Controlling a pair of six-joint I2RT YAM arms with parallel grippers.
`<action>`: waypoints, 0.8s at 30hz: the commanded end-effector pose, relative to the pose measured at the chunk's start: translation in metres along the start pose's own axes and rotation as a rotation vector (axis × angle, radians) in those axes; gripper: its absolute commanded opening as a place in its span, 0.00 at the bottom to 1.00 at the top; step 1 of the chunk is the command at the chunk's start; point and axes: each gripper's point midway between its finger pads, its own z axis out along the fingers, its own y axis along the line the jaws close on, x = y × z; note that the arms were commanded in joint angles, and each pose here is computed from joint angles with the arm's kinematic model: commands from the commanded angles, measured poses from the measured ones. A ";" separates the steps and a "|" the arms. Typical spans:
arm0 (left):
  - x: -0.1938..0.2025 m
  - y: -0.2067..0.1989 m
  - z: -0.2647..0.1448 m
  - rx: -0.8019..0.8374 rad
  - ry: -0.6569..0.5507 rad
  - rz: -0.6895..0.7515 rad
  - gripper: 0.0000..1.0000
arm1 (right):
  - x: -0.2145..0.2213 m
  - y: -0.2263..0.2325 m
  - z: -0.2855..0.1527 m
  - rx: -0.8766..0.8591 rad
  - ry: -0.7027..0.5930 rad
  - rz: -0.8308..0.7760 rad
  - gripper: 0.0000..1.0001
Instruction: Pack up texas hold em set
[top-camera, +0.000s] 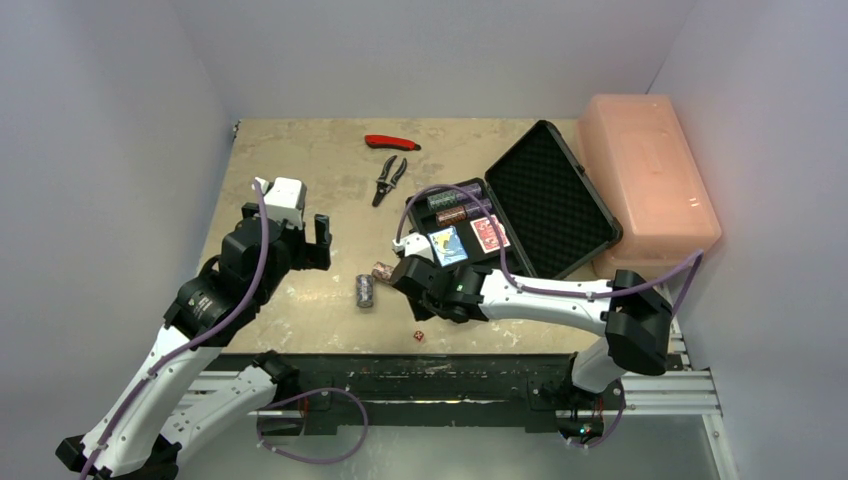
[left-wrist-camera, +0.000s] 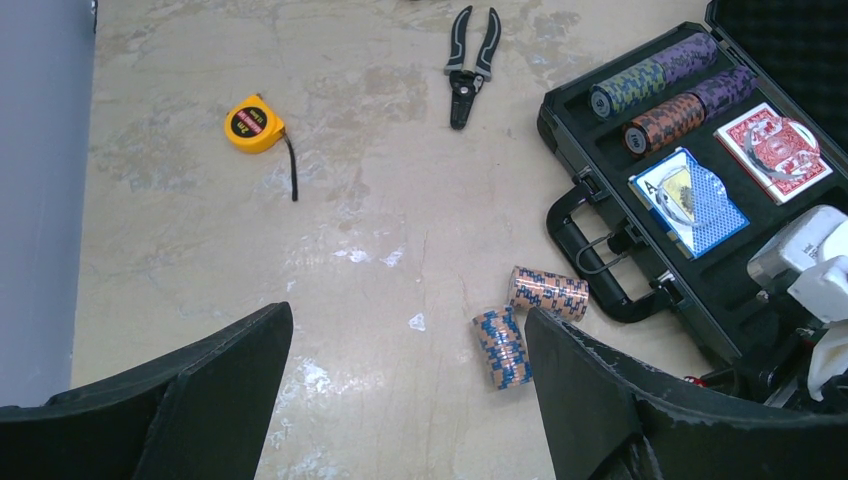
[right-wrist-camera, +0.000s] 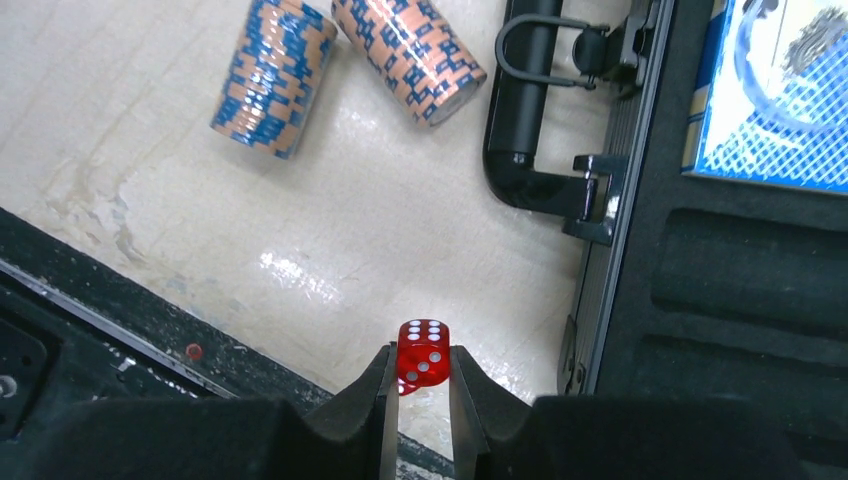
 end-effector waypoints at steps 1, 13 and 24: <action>-0.006 0.004 0.001 -0.019 -0.026 -0.002 0.86 | -0.039 0.003 -0.023 0.000 -0.120 0.002 0.00; -0.005 0.004 0.001 -0.021 -0.026 -0.001 0.86 | -0.076 -0.020 -0.051 0.093 -0.261 -0.023 0.00; -0.005 0.005 0.002 -0.027 -0.025 0.002 0.86 | -0.097 -0.027 -0.052 0.137 -0.299 -0.057 0.00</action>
